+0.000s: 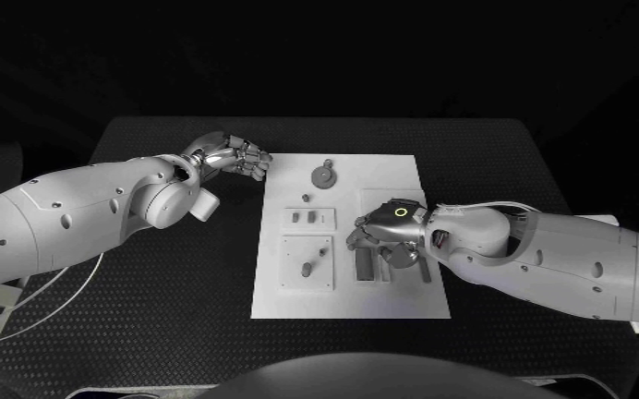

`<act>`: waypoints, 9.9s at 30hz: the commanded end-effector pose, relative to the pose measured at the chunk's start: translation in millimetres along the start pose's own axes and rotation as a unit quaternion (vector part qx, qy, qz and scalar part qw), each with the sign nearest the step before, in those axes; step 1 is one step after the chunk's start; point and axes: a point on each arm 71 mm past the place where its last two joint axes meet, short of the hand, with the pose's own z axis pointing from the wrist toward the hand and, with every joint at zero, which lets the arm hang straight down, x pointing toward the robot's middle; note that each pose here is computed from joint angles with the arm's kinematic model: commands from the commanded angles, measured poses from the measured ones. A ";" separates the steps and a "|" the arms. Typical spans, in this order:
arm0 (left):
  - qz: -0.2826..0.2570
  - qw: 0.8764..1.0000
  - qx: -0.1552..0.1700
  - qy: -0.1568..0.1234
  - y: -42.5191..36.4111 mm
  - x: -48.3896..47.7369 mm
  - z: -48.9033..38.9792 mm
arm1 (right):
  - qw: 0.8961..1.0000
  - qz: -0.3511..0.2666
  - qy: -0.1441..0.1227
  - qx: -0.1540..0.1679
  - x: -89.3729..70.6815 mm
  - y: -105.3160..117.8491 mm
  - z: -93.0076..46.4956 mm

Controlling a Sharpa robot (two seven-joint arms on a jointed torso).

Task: Assemble the parts on the task board

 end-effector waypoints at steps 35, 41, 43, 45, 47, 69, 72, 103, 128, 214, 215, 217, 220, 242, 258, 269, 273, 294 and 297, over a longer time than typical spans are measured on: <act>-0.001 1.000 0.005 0.010 -2.2 4.3 0.9 | 0.930 0.273 0.041 0.244 -12.0 -66.3 -74.6; -0.001 1.000 0.005 0.010 -2.3 4.6 1.6 | 0.906 0.289 0.046 0.306 2.4 -68.2 -95.6; -0.001 1.000 0.005 0.011 -2.3 5.0 2.1 | 0.898 0.291 0.052 0.326 4.6 -66.8 -99.1; -0.001 1.000 0.005 0.011 -2.0 5.2 2.2 | 0.892 0.296 0.068 0.334 8.4 -63.5 -101.6; -0.001 1.000 0.004 0.010 -1.5 5.2 2.1 | 0.884 0.307 0.087 0.342 11.9 -60.5 -103.6; -0.002 1.000 0.006 0.011 -1.1 6.4 1.5 | 0.890 0.272 0.126 0.344 37.0 -43.5 -96.7; -0.002 1.000 0.006 0.011 -1.0 6.1 1.1 | 0.891 0.268 0.131 0.343 44.9 -40.3 -94.6; -0.001 1.000 0.003 0.006 1.3 1.1 -1.7 | 0.911 0.196 0.156 0.328 58.4 -34.4 -77.7; -0.002 1.000 0.003 0.009 0.7 2.8 -1.9 | 0.900 0.255 0.163 0.315 64.6 -25.6 -73.0; -0.001 1.000 0.002 0.011 1.4 2.3 -3.2 | 0.860 0.400 0.077 0.307 43.9 -7.7 -42.6; -0.001 1.000 0.002 0.012 1.4 2.4 -3.1 | 0.860 0.400 0.077 0.307 44.0 -7.7 -42.6; -0.001 1.000 0.002 0.012 1.4 2.6 -3.1 | 0.860 0.400 0.075 0.309 44.1 -8.6 -42.8; -0.001 1.000 0.001 0.012 1.5 2.3 -3.2 | 0.860 0.400 0.075 0.308 44.2 -8.7 -42.8; -0.001 1.000 0.001 0.014 1.5 2.7 -3.4 | 0.861 0.402 0.078 0.303 44.0 -7.2 -42.5; 0.000 1.000 0.001 0.013 1.6 2.6 -3.6 | 0.866 0.396 0.072 0.297 43.1 -7.5 -43.4; 0.000 1.000 0.000 0.014 1.7 2.6 -3.8 | 0.869 0.394 0.067 0.293 42.1 -7.1 -43.3; 0.000 1.000 0.001 0.014 1.7 2.5 -3.8 | 0.872 0.388 0.066 0.290 41.6 -7.3 -43.8; 0.000 1.000 0.000 0.013 1.8 2.2 -3.6 | 0.880 0.377 0.065 0.281 40.7 -6.9 -43.6; 0.000 1.000 0.000 0.013 1.8 2.1 -3.6 | 0.881 0.375 0.066 0.281 41.5 -8.7 -44.9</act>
